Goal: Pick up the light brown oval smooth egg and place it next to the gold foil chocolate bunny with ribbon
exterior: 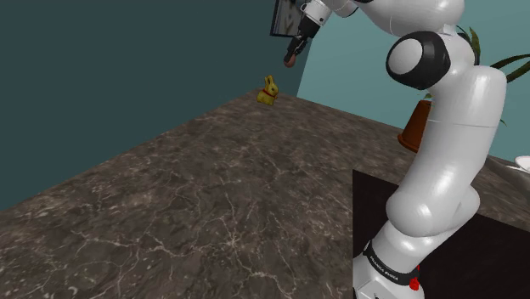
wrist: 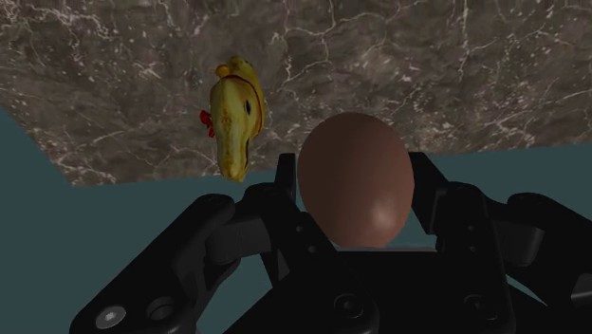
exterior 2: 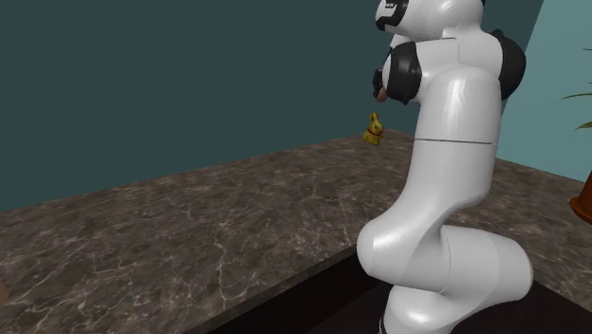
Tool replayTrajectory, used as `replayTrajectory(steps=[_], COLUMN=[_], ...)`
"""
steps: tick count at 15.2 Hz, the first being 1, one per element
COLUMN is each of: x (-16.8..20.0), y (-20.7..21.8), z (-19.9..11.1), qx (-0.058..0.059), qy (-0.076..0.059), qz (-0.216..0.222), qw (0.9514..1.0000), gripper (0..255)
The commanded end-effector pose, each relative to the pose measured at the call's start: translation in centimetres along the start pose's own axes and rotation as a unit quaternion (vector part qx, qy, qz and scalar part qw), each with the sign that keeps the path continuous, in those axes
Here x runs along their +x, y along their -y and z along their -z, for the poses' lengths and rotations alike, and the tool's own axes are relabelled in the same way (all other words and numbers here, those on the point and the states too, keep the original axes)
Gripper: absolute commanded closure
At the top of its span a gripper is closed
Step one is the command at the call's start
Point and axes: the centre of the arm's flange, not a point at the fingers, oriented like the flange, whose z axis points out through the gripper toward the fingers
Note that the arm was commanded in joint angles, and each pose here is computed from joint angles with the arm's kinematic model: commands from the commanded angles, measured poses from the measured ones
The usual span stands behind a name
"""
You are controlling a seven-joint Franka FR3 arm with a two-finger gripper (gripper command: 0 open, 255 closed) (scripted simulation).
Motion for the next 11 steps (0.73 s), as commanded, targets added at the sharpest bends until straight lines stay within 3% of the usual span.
replayTrajectory(steps=[1,11], x=[-0.5,-2.3], y=[-3.0,-3.3], z=[0.6,-4.3], qx=[0.000,0.000], qy=[0.000,0.000], qz=[0.001,0.001], qw=[1.0000,1.0000], gripper=[255,255])
